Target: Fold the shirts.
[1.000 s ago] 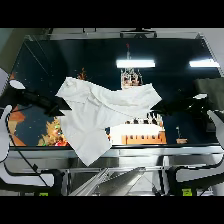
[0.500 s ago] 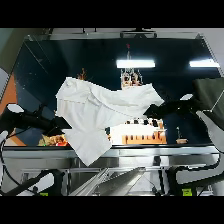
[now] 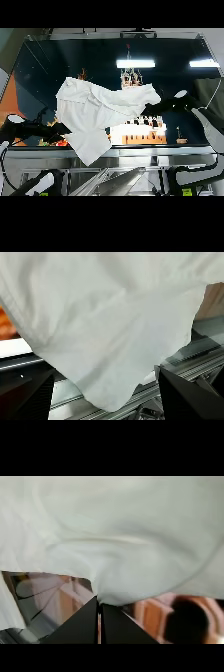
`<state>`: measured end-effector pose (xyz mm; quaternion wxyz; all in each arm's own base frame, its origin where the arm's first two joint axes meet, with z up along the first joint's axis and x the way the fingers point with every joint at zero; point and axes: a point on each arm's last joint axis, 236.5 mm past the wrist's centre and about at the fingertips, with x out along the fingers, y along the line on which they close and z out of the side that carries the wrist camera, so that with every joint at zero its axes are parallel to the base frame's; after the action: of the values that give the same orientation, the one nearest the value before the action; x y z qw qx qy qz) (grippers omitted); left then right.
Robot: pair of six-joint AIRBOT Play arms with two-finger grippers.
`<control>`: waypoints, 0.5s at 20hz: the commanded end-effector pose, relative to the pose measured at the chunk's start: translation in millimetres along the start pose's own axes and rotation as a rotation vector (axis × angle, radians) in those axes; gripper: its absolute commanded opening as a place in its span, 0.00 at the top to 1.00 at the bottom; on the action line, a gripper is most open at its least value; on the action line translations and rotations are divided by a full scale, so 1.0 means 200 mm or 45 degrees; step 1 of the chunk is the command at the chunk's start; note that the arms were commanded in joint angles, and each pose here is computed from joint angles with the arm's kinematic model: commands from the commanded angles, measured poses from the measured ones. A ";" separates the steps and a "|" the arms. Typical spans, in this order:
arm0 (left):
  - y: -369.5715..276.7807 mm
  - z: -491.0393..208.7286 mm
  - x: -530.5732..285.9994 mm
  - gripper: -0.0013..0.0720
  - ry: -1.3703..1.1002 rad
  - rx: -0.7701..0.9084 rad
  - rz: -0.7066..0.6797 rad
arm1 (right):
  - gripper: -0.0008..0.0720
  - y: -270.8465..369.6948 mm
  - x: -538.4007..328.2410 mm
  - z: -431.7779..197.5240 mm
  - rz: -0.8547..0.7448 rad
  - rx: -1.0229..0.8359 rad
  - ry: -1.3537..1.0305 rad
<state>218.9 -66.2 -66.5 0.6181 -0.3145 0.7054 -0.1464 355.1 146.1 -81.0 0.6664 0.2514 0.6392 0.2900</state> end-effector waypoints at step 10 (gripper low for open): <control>-0.02 0.04 0.07 0.03 -0.031 0.004 -0.022 | 0.96 0.11 -0.73 1.56 -0.200 -0.189 -1.170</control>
<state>223.7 -74.8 -73.5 0.6193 -0.3275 0.6979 -0.1486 595.7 101.3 46.6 0.8798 0.2274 0.3616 0.2085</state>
